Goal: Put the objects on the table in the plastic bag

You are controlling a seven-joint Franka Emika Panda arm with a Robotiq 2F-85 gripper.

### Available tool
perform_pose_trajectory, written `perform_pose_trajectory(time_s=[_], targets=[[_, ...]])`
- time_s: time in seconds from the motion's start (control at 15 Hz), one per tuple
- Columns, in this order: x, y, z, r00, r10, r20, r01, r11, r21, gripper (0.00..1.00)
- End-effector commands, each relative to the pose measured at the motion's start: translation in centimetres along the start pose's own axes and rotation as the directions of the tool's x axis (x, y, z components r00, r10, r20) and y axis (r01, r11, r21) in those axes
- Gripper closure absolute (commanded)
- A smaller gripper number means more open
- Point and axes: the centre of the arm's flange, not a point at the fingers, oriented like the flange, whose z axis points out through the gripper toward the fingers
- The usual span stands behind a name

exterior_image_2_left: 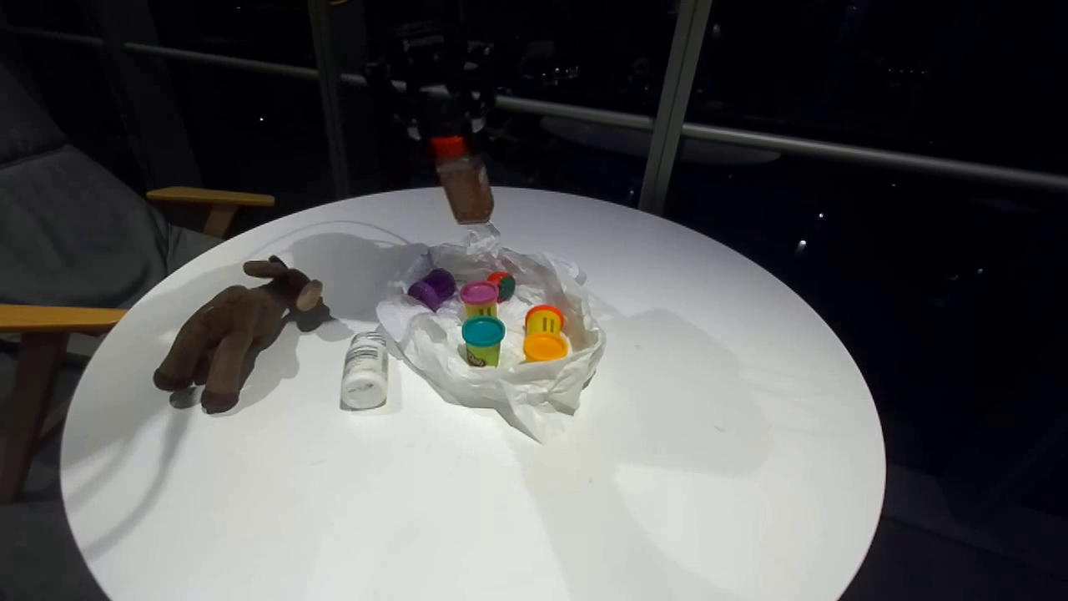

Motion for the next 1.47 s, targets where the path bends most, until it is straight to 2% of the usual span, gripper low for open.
perform_pose_trajectory(time_s=[0.0,0.33,0.53,1.0,1.4], targets=[[5.0,4.4,1.0,0.995,0.099,-0.014,-0.100,0.990,-0.099,0.81],[5.9,8.6,6.6,0.981,0.179,0.073,-0.173,0.982,-0.078,0.81],[6.1,9.2,8.6,0.973,0.199,0.114,-0.194,0.980,-0.048,0.81],[6.9,8.1,10.5,0.959,0.199,0.200,-0.216,0.974,0.063,0.81],[6.7,6.4,12.3,0.949,0.164,0.270,-0.202,0.972,0.119,0.81]])
